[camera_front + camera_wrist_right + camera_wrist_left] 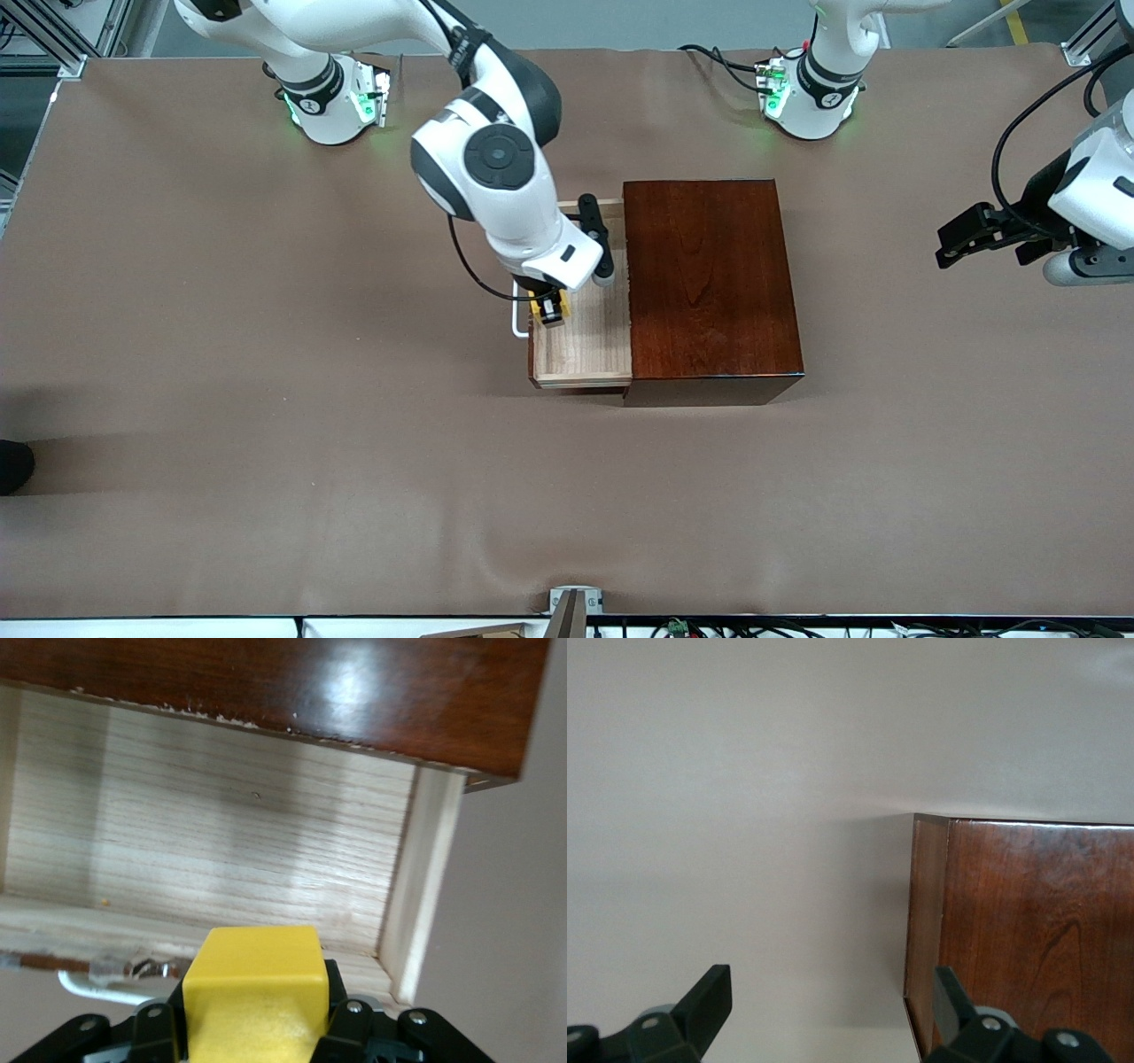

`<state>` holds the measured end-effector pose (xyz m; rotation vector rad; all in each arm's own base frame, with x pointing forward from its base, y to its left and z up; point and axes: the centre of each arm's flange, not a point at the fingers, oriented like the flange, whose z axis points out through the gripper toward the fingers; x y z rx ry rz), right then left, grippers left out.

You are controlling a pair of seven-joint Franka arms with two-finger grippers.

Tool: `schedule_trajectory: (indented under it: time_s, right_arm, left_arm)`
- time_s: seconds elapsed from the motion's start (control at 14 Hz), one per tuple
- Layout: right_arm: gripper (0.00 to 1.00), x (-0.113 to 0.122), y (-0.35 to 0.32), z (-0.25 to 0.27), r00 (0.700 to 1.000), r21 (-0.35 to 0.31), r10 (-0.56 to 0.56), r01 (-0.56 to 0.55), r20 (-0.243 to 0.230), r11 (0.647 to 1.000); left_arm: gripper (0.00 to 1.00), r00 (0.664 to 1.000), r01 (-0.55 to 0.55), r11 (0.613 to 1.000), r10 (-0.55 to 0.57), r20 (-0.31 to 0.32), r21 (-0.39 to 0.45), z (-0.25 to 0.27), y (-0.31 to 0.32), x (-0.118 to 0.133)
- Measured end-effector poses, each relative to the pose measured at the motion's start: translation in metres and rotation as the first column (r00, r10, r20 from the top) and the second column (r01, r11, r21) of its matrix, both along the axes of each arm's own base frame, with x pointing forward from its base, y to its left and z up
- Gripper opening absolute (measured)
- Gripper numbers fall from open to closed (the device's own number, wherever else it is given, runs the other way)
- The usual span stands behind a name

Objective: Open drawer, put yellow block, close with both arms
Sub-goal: 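Carry the yellow cube with the right gripper over the open drawer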

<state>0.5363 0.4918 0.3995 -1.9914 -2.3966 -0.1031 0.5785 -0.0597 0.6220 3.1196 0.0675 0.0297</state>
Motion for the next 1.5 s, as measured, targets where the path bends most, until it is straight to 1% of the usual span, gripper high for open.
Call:
schedule_trajectory:
  time_s: [0.14, 0.36, 0.57, 0.79, 1.07, 1.29, 1.36, 1.5]
  right_arm:
    - [0.56, -0.005, 0.011, -0.024, 1.0, -0.017, -0.024, 0.023, -0.012, 1.0]
    - [0.56, -0.01, 0.026, -0.047, 0.999, -0.003, -0.042, 0.042, 0.001, 0.999]
    - [0.56, -0.023, 0.043, -0.061, 0.998, -0.016, -0.052, 0.053, 0.024, 0.998]
    - [0.56, -0.033, 0.054, -0.07, 0.998, -0.022, -0.057, 0.057, 0.028, 0.998]
    - [0.56, -0.037, 0.059, -0.081, 0.998, -0.034, -0.051, 0.052, 0.028, 0.998]
    - [0.56, -0.037, 0.061, -0.09, 0.997, -0.041, -0.059, 0.061, 0.048, 0.997]
    - [0.6, -0.037, 0.061, -0.09, 0.997, -0.041, -0.061, 0.064, 0.051, 0.997]
    - [0.81, -0.035, 0.061, -0.088, 0.996, -0.038, -0.064, 0.066, 0.055, 0.997]
  left_arm:
    - [1.0, 1.0, 0.0, 1.0, 0.0, -0.007, 0.0, -0.008, 0.0, 0.004]
    - [1.0, 1.0, -0.001, 1.0, 0.001, -0.016, 0.0, -0.017, 0.0, 0.009]
    - [1.0, 1.0, -0.002, 1.0, 0.002, -0.019, 0.0, -0.022, 0.0, 0.012]
    - [1.0, 1.0, -0.002, 1.0, 0.002, -0.019, -0.001, -0.023, 0.0, 0.013]
    - [1.0, 1.0, -0.007, 1.0, 0.007, -0.021, 0.0, -0.024, 0.002, 0.013]
    - [1.0, 1.0, -0.007, 1.0, 0.007, -0.018, -0.001, -0.024, 0.002, 0.014]
    - [1.0, 1.0, -0.007, 1.0, 0.007, -0.014, -0.001, -0.024, 0.002, 0.014]
    - [1.0, 1.0, -0.005, 1.0, 0.005, -0.004, -0.002, -0.022, 0.001, 0.015]
